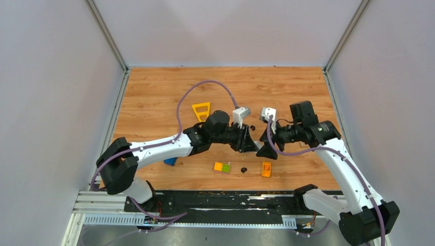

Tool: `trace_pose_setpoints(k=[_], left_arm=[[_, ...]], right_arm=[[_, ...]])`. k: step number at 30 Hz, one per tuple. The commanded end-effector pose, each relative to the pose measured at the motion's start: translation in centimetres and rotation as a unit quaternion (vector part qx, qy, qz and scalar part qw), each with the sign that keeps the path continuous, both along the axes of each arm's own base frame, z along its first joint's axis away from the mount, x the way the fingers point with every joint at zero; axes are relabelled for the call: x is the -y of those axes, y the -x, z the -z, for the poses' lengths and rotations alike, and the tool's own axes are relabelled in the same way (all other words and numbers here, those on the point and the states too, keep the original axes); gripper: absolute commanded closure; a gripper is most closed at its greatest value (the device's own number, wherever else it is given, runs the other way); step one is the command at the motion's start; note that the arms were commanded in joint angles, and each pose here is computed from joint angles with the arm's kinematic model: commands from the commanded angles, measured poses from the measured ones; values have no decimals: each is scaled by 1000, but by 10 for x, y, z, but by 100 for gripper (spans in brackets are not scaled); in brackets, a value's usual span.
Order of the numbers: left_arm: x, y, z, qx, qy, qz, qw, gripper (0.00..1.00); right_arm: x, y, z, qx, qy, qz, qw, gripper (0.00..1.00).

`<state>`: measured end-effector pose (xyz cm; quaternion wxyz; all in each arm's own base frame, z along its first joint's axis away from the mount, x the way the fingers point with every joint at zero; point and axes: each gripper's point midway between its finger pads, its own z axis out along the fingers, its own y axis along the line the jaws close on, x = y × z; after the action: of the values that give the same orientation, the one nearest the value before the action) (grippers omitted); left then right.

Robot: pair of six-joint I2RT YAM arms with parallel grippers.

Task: Insert the wireless bluetooth earbuds into the charging case
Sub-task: Pass from the right arm to the left, then pass from the left arm to the right

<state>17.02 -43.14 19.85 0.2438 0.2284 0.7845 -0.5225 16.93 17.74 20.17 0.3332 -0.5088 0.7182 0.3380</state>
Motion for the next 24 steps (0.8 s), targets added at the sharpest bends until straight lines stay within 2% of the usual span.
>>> trace_pose_setpoints(k=[1,7,12,14,18,24], left_arm=[[-23,9,-27,187,27,65,980,97],[-62,21,-56,343,53,78,935,100],[-94,19,-82,443,71,35,893,100],[-99,22,-91,447,74,33,891,100],[-103,30,-105,449,92,36,888,100],[-100,32,-104,434,118,28,893,100]], right_arm=[[-23,11,-51,-32,-80,-63,994,31],[-44,0,-77,-92,-133,-97,982,33],[-53,-10,-78,-85,-131,-125,980,42],[-58,-10,-80,-75,-128,-138,979,46],[-72,-4,-94,-51,-128,-173,975,47],[-86,17,-87,-57,-113,-217,968,52]])
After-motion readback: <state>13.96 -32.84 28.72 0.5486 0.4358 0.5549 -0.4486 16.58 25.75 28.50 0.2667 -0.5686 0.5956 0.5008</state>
